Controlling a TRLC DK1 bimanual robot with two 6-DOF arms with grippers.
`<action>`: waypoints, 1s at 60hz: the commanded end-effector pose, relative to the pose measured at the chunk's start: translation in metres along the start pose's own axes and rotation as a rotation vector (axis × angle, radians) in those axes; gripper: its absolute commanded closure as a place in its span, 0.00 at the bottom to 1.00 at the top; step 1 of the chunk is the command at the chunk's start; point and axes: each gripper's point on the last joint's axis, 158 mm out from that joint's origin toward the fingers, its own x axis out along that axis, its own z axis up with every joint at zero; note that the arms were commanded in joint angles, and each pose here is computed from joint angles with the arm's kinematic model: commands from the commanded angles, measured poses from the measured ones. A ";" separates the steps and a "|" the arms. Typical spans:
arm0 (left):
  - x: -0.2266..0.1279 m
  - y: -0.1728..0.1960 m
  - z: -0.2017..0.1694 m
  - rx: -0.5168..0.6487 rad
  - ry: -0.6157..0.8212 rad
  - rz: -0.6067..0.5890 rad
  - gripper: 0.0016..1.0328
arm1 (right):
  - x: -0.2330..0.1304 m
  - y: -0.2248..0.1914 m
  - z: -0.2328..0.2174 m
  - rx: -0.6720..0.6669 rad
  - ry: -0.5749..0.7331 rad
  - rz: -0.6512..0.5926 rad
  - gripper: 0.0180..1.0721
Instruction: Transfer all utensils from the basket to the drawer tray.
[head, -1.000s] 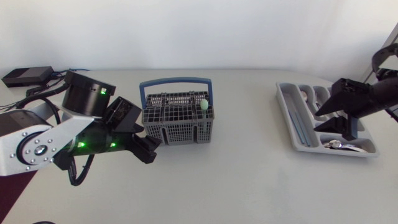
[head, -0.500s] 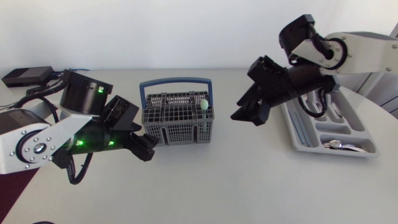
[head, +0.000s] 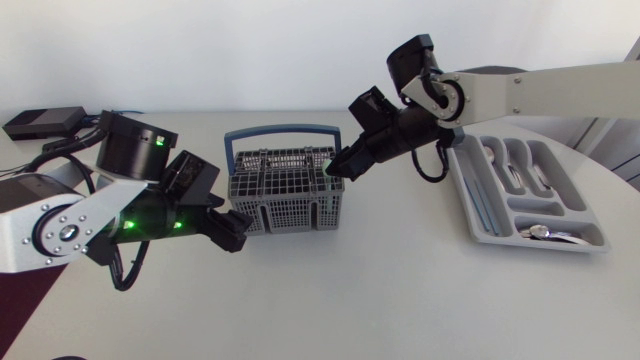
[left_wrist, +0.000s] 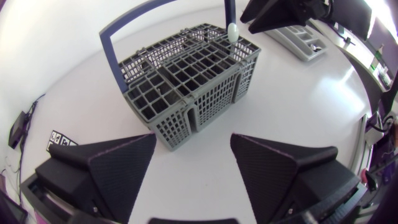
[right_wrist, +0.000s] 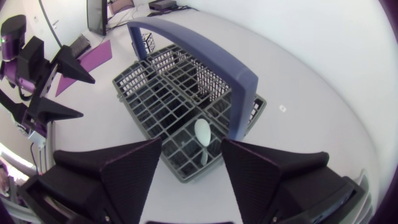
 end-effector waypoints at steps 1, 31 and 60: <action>0.005 0.001 -0.007 -0.004 0.017 -0.005 0.19 | 0.010 -0.001 0.006 0.043 -0.007 0.002 0.36; 0.007 0.003 -0.013 -0.005 0.028 -0.007 0.19 | 0.037 -0.001 0.000 0.058 -0.011 0.006 0.73; 0.007 0.002 -0.016 -0.004 0.033 -0.009 0.19 | 0.033 0.006 -0.004 0.079 -0.012 0.039 0.94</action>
